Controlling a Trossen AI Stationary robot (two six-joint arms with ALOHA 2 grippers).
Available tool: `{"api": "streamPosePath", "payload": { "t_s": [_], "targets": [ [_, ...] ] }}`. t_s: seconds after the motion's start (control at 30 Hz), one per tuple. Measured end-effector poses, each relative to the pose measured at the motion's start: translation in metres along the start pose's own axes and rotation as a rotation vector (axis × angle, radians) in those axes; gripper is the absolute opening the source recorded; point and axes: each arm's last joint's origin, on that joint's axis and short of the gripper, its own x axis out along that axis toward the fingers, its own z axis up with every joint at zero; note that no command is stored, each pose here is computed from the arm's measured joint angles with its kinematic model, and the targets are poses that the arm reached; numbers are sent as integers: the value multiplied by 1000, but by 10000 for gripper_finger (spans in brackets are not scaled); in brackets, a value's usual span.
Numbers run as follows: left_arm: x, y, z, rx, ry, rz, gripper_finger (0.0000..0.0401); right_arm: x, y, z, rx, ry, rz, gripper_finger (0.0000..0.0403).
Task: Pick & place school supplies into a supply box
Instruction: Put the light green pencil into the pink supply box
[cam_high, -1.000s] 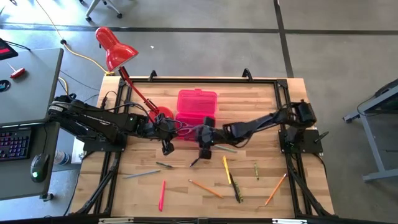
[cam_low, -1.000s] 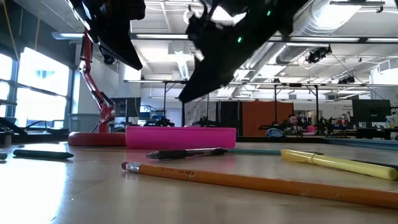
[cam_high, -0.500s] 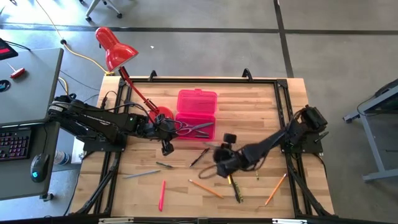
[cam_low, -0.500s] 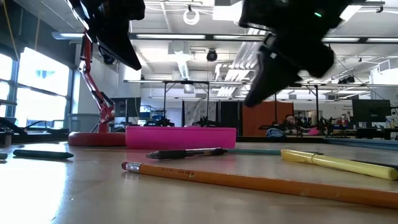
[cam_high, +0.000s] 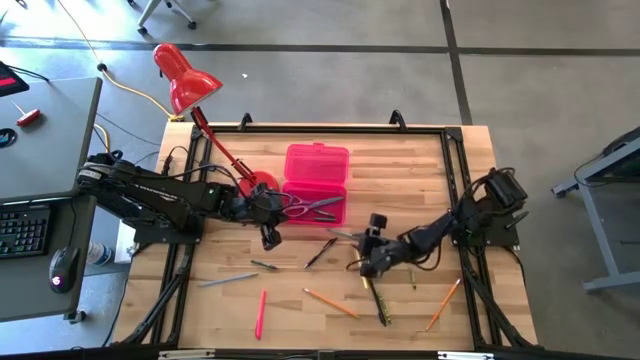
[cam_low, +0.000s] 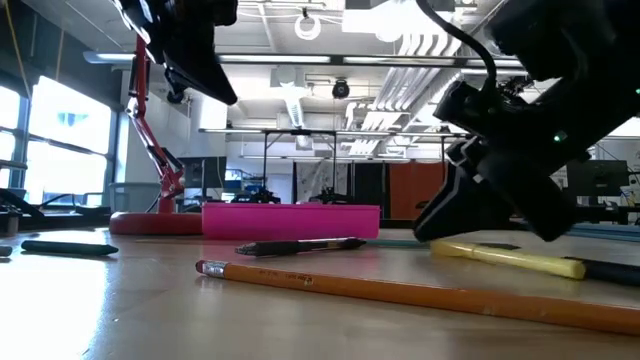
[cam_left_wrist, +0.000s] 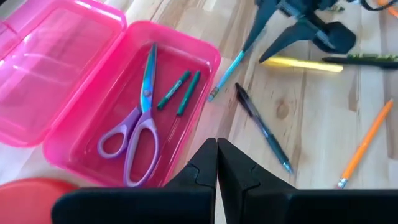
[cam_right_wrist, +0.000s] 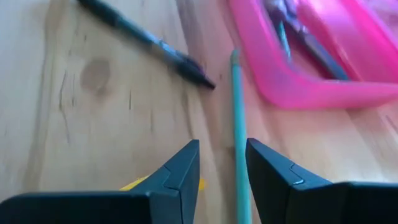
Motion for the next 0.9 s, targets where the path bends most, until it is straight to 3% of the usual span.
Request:
{"api": "streamPosePath", "payload": {
  "t_s": [0.13,0.43,0.9],
  "targets": [
    [0,0,1,15,-7,-4,40,2,-14,-7,24,-58,34,110],
    [0,0,1,15,-6,-6,40,3,-37,-34,142,-4,60,110],
    [0,0,1,15,-5,-5,40,16,-37,-55,136,45,43,110]
  ]
}}
